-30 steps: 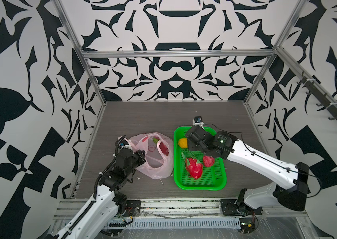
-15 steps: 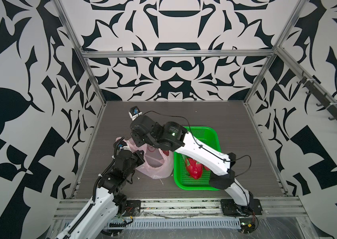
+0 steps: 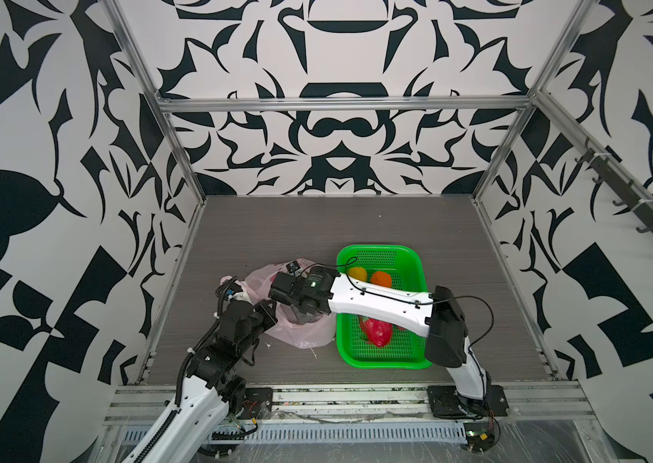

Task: Untie the knot of the plastic bag and take out the fruit
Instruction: Pick up the fruit from the plastic bag.

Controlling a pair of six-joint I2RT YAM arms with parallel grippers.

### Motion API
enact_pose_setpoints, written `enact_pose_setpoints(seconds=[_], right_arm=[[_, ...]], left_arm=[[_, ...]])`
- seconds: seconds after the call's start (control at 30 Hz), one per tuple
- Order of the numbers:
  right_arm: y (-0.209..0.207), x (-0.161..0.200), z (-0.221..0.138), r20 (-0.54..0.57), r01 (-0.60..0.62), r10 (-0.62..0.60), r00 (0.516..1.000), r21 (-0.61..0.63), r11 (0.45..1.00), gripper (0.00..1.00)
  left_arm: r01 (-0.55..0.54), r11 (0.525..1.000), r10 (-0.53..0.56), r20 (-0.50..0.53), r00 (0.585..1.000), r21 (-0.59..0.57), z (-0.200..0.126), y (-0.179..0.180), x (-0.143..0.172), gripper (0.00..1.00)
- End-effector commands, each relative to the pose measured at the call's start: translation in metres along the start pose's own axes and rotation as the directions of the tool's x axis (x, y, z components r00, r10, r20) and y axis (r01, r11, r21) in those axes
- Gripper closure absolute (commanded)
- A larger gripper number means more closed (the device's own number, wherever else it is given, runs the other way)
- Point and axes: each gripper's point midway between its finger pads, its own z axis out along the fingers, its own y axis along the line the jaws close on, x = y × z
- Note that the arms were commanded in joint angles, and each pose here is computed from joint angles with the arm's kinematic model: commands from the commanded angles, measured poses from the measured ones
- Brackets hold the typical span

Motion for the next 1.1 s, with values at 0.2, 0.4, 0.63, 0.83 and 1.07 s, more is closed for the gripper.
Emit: enact_pose_setpoints(seconds=[0.2,0.4,0.63,0.83,1.07], right_arm=[[-0.012,0.017,-0.005,-0.027,-0.038,0.039,0.999,0.034,0.999,0.68],[-0.004,-0.023,0.002,0.039,0.006,-0.007,0.999,0.027,1.000,0.54],[-0.014,-0.048,0.024,0.000,0.041,-0.041,0.999,0.073,0.997,0.42],[-0.030,-0.062,0.027,0.013,0.047,-0.049,0.999,0.113,0.993,0.36],[-0.047,-0.071,0.030,0.016,0.071,-0.075,0.997,0.150,0.986,0.28]], left_arm=[[0.072,0.996,-0.065,-0.113,0.991,0.055,0.000,0.003,0.030,1.00],[0.053,0.996,-0.043,-0.138,0.989,0.072,0.000,-0.003,0.032,1.00],[0.012,0.994,0.002,-0.133,0.991,0.106,0.002,-0.017,0.025,1.00],[-0.009,0.992,0.024,-0.114,0.993,0.124,0.004,-0.027,0.017,1.00],[-0.020,0.990,0.037,-0.117,0.993,0.141,0.010,-0.038,0.012,1.00]])
